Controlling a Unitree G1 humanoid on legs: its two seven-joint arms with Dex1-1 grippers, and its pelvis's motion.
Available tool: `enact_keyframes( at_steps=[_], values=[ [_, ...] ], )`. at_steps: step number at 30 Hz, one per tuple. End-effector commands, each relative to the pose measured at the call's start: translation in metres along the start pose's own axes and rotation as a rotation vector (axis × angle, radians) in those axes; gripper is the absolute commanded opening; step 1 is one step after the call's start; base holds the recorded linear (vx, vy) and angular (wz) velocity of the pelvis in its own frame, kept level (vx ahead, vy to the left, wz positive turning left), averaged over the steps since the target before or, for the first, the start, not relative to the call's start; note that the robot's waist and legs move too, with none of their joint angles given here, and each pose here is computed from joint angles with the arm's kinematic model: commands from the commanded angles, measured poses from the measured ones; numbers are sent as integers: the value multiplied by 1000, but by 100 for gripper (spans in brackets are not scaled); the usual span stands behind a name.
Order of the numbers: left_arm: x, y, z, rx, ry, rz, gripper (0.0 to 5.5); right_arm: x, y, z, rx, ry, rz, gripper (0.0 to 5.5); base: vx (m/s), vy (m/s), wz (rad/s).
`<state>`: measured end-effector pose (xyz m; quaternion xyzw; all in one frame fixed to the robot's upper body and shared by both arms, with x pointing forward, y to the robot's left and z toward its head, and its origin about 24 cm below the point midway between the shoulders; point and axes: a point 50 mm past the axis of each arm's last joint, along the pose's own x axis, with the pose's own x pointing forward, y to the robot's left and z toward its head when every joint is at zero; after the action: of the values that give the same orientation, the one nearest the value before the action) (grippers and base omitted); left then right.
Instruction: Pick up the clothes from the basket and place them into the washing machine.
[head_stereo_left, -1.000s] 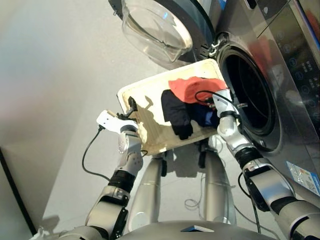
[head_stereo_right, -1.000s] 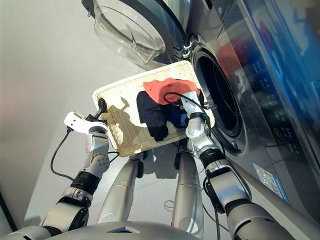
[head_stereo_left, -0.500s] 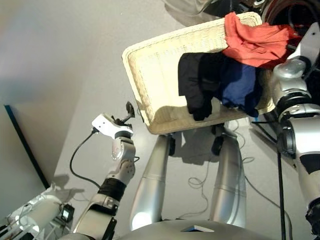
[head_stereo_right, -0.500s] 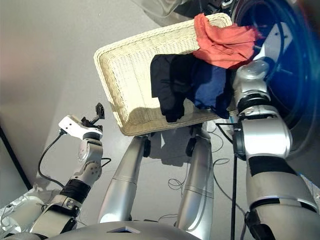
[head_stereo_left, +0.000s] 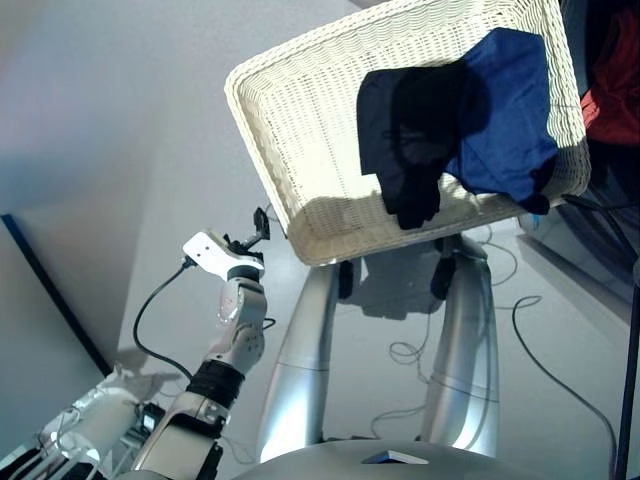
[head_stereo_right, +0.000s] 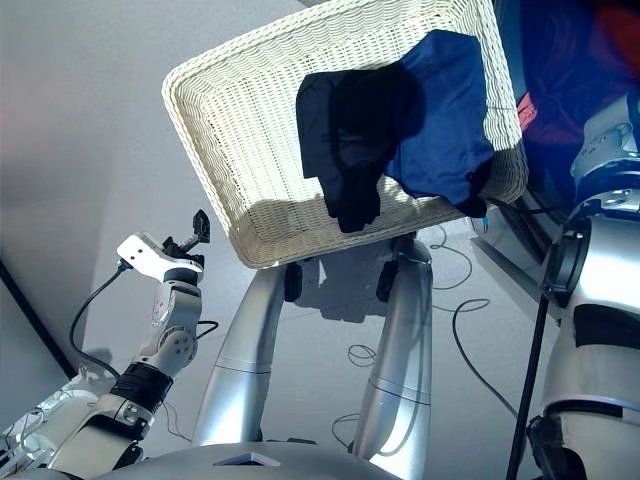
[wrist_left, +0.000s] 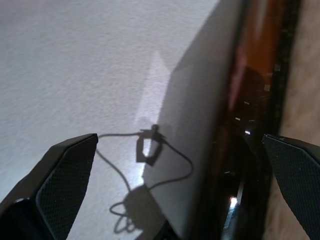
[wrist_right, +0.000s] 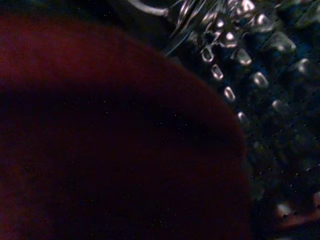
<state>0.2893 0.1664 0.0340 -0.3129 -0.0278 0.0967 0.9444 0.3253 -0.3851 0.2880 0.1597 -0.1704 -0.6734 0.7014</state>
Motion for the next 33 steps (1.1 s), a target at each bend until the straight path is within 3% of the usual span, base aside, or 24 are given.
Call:
enact_keyframes(
  at_steps=[1, 9, 19, 23, 33],
  values=[
    [1, 12, 17, 7, -104, 23, 550, -13, 22, 40, 77, -238, 222, 550, 0, 0, 0],
    [9, 30, 22, -10, -118, 80, 550, -32, 33, -15, -73, -126, 666, 550, -7, -34, -8],
    [10, 35, 11, -23, -65, 81, 550, -71, 41, -67, -241, -12, 912, 550, -4, -19, -4],
    [12, 37, 13, -1, -65, 82, 550, -99, 54, -71, -535, -230, 1045, 550, 0, 0, 0],
    [20, 30, 13, -4, -78, 82, 550, -158, 43, -116, -251, 29, 1181, 550, 0, 0, 0]
  ],
)
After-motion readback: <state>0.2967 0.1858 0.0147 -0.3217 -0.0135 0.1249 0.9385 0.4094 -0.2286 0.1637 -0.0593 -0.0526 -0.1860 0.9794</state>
